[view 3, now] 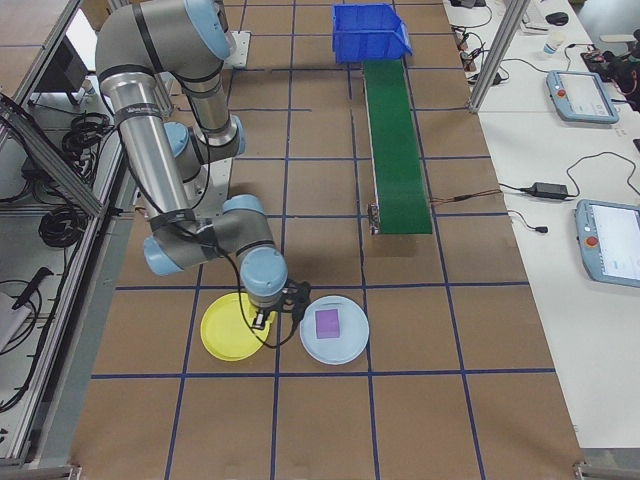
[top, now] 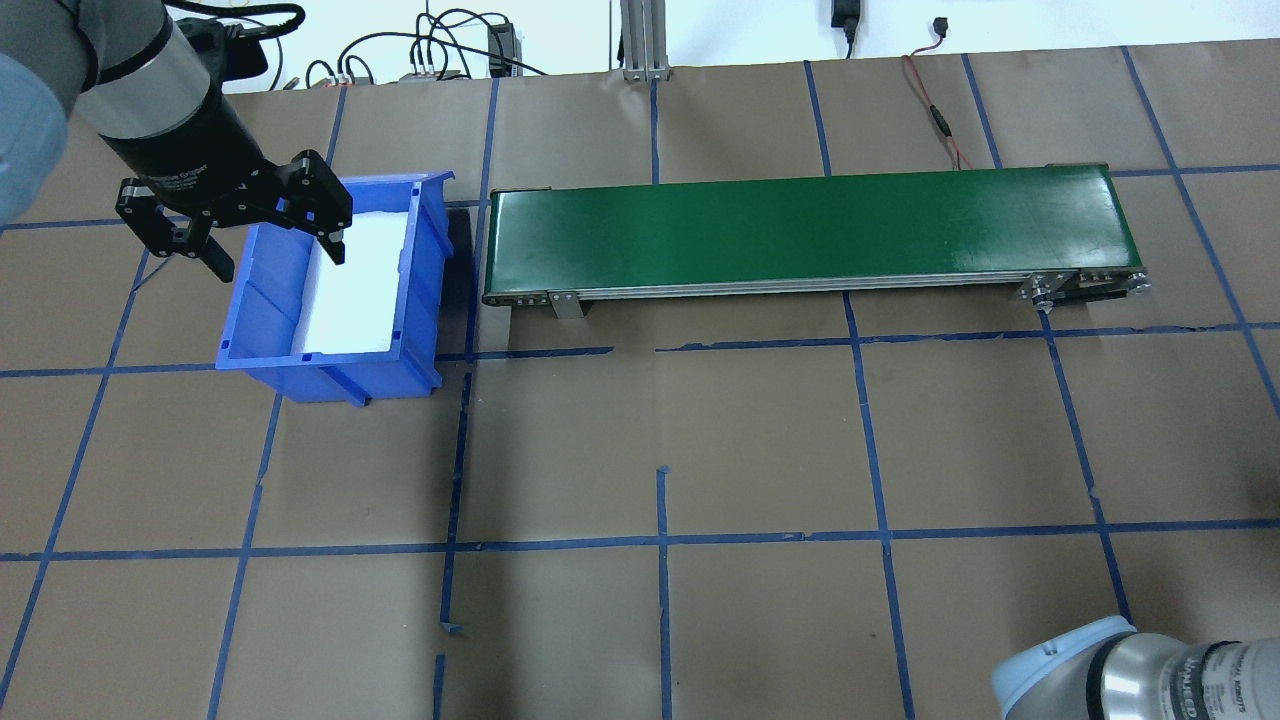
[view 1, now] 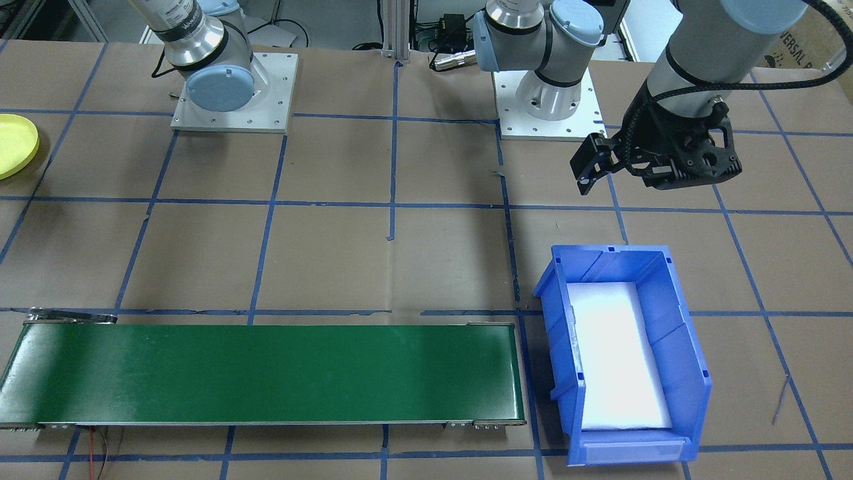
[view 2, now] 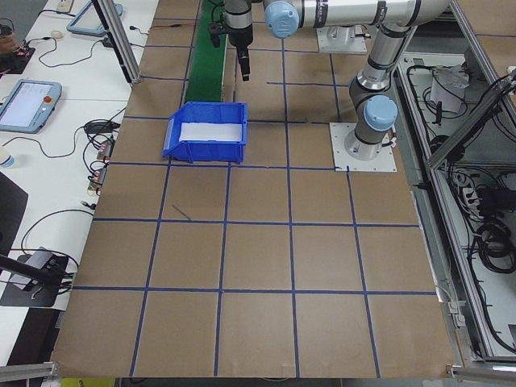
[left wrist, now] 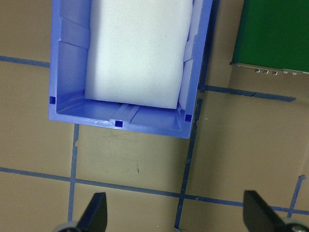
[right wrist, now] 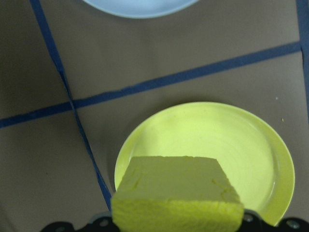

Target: Move block left to right into plate

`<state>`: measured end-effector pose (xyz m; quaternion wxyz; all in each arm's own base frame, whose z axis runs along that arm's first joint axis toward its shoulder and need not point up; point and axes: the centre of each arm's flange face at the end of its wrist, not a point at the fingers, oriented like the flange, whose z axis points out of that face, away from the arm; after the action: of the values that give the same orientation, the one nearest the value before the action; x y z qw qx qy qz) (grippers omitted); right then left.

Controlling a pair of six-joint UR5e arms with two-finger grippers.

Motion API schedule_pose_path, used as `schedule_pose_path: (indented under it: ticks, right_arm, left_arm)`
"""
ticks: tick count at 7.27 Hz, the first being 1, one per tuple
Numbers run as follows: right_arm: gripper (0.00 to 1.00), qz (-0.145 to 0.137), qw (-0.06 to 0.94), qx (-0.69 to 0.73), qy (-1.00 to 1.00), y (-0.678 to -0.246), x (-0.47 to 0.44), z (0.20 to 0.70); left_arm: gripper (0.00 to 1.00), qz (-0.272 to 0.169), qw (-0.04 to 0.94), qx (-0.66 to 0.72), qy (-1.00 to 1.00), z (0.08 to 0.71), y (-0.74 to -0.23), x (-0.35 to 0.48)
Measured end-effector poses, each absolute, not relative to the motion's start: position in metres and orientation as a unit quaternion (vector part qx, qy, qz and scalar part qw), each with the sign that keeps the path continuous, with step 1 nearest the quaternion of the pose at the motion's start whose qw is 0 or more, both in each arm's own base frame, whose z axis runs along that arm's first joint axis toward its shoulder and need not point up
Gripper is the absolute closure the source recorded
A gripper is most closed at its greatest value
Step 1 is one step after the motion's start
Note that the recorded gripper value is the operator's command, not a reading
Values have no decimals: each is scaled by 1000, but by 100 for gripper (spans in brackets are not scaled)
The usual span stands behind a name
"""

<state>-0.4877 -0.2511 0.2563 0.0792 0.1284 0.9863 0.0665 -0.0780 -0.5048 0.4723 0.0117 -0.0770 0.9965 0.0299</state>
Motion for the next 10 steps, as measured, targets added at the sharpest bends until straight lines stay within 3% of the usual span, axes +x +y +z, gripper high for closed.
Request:
schedule_pose_path:
  ticks: [2,3,4,5,10]
  right_arm:
    - [52,63,86,127,986,-218,-489,236]
    - [45,59,79,124,987,-215,-490,233]
    - [8,57,75,122,988,-214,-491,232]
    - [0,54,75,120,988,-214,-491,231]
    - [0,41,69,118,990,-219,-493,242]
  left_arm:
    - [0,30,12,-77,997,472,-505,-77]
    - [0,30,12,-76,997,473,-505,-77]
    - [0,29,12,-75,997,473,-505,-77]
    - [0,29,12,-75,997,474,-505,-78]
    - [0,28,12,-75,997,474,-505,-77]
